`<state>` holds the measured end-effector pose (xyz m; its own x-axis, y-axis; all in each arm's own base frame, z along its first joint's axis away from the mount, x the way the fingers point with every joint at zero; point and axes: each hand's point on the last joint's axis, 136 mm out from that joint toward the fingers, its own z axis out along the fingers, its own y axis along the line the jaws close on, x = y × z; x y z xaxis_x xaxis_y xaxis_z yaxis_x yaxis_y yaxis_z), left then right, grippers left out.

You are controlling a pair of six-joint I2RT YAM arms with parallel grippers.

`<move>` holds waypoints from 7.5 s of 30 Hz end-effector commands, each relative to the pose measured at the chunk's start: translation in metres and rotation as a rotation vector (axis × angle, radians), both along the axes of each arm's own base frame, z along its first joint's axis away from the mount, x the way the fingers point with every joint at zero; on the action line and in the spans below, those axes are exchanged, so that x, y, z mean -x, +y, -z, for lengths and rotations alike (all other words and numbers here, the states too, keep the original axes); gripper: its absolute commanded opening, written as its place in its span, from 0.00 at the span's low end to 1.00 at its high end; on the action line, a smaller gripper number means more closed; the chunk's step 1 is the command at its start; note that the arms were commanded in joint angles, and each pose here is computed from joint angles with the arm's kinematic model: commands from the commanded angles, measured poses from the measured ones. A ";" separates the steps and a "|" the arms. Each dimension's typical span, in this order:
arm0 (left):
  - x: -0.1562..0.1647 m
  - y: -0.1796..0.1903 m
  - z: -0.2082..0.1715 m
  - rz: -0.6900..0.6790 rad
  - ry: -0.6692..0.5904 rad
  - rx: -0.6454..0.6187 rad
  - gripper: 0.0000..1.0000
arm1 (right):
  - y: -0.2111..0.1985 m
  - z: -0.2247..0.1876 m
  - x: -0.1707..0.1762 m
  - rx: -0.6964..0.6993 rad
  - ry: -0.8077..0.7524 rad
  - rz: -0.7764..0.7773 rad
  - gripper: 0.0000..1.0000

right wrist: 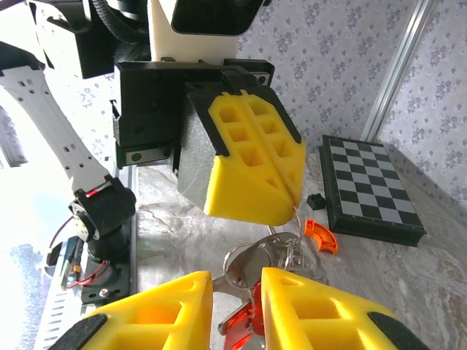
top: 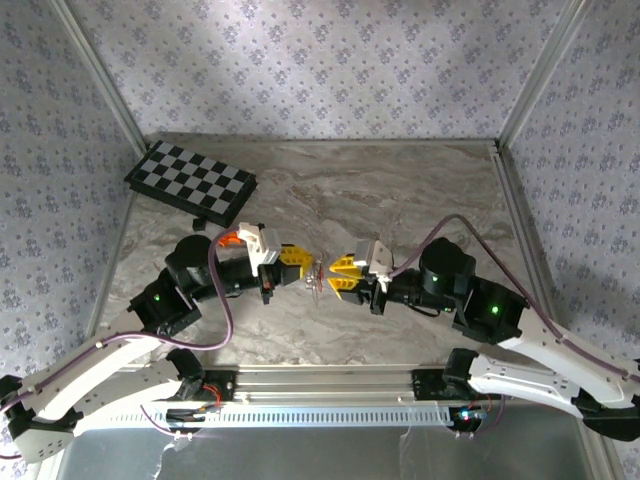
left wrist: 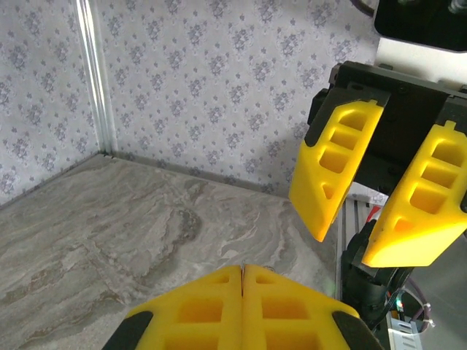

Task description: Put the keys on the keyring

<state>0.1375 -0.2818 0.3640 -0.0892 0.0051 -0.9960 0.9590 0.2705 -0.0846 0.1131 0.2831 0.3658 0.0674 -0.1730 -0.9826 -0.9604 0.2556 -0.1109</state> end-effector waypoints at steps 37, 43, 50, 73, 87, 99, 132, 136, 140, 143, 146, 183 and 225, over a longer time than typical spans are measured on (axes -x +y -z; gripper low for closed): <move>0.054 -0.011 -0.056 0.315 -0.075 0.140 0.00 | -0.001 -0.022 0.017 -0.088 0.067 -0.178 0.25; 0.054 -0.013 -0.059 0.320 -0.081 0.142 0.00 | 0.001 -0.021 0.017 -0.089 0.065 -0.184 0.24; 0.054 -0.015 -0.058 0.315 -0.081 0.142 0.00 | 0.005 -0.020 0.019 -0.089 0.068 -0.201 0.21; 0.030 -0.002 -0.006 0.150 -0.108 -0.232 0.24 | -0.008 -0.005 0.006 0.187 0.087 -0.101 0.00; 0.026 -0.016 -0.001 0.190 -0.086 -0.281 0.27 | -0.012 0.020 -0.007 0.455 0.096 -0.068 0.00; 0.022 -0.030 0.009 0.215 -0.045 -0.269 0.26 | -0.003 0.019 -0.006 0.426 0.101 -0.098 0.00; 0.037 -0.029 -0.031 0.259 -0.045 -0.006 0.00 | 0.003 -0.002 -0.003 0.221 0.090 -0.081 0.18; 0.040 -0.028 -0.042 0.274 -0.052 0.064 0.00 | 0.004 -0.011 -0.003 0.150 0.082 -0.079 0.20; 0.044 -0.027 -0.047 0.296 -0.050 0.113 0.00 | 0.002 -0.015 -0.003 0.130 0.066 -0.078 0.18; 0.048 -0.027 -0.050 0.318 -0.044 0.149 0.00 | 0.000 -0.021 -0.002 0.105 0.042 -0.078 0.16; 0.051 -0.026 -0.054 0.332 -0.037 0.186 0.00 | -0.003 -0.030 -0.001 0.071 0.005 -0.070 0.08; 0.024 -0.013 0.018 0.166 -0.038 -0.310 0.36 | -0.007 0.011 -0.001 0.406 0.062 -0.132 0.00; 0.025 -0.030 0.023 0.231 0.001 -0.313 0.10 | 0.001 0.029 -0.013 0.470 0.072 -0.125 0.00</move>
<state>0.1190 -0.3069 0.3299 -0.0713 0.3538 -0.9326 0.9940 0.1030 -0.0369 0.1269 0.2837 0.3228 0.0152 -0.6129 -0.7900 -0.9925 0.0867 -0.0864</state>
